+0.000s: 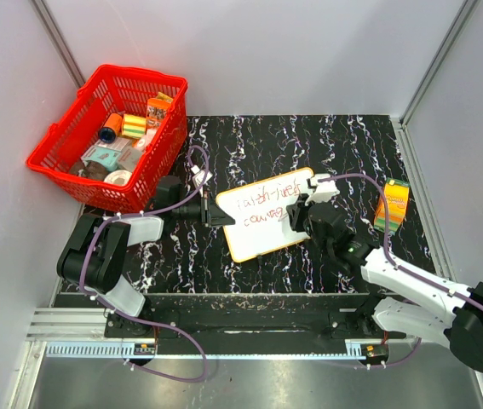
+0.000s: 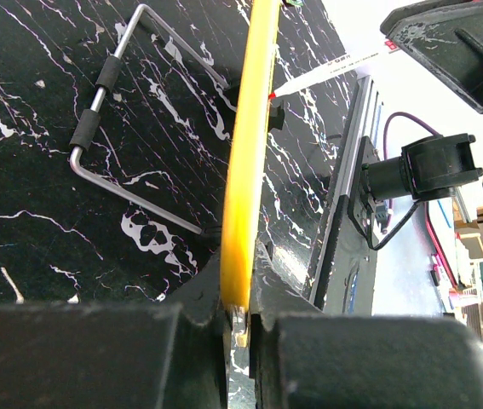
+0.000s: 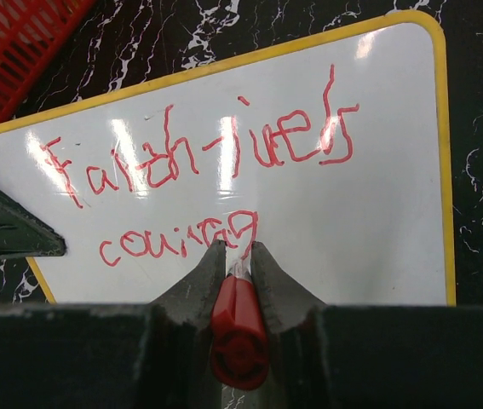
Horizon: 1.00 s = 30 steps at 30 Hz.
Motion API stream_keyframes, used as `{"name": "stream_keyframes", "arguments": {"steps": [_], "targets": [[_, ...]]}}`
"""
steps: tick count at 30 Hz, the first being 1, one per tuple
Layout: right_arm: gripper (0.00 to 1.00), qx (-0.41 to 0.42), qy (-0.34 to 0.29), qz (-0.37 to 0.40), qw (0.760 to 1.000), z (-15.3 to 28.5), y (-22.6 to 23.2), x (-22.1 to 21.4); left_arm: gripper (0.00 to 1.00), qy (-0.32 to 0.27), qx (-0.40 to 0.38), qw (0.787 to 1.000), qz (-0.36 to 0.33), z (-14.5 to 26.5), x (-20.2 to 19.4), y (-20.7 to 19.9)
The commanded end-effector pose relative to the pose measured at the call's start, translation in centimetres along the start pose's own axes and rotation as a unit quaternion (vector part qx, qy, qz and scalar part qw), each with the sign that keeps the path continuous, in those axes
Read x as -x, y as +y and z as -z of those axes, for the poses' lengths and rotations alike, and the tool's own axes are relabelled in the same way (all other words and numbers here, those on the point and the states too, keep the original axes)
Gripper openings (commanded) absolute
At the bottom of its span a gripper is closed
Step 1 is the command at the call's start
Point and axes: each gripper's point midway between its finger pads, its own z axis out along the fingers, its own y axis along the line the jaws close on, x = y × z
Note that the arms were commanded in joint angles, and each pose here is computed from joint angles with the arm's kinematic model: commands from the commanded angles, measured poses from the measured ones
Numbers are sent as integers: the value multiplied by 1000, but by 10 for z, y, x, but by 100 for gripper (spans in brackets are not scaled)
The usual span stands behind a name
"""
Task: Write a sentence on the whiteboard
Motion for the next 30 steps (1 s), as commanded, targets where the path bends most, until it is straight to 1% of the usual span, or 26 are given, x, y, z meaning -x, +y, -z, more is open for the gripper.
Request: {"name": "stream_keyframes", "arguments": {"steps": [1,10,14,18,22,30], "targets": [[0,6,22,-7,1000,0,-1,-14,0,-4,71,997,-36,-1,-4,32],[0,32,-4,-33,999,5,11,6,0,-3,70,997,-36,-1,-4,32],[0,60,-50,-56,995,25,17,35,0,-3,71,997,-37,-1,-4,32],[0,60,-86,-58,993,39,13,57,0,-3,71,997,-37,-1,-5,32],[0,23,-85,-36,995,35,1,57,0,-4,71,997,-38,-1,-3,31],[0,1,-77,-29,997,23,-13,58,0,-4,71,997,-38,-1,-4,31]]}}
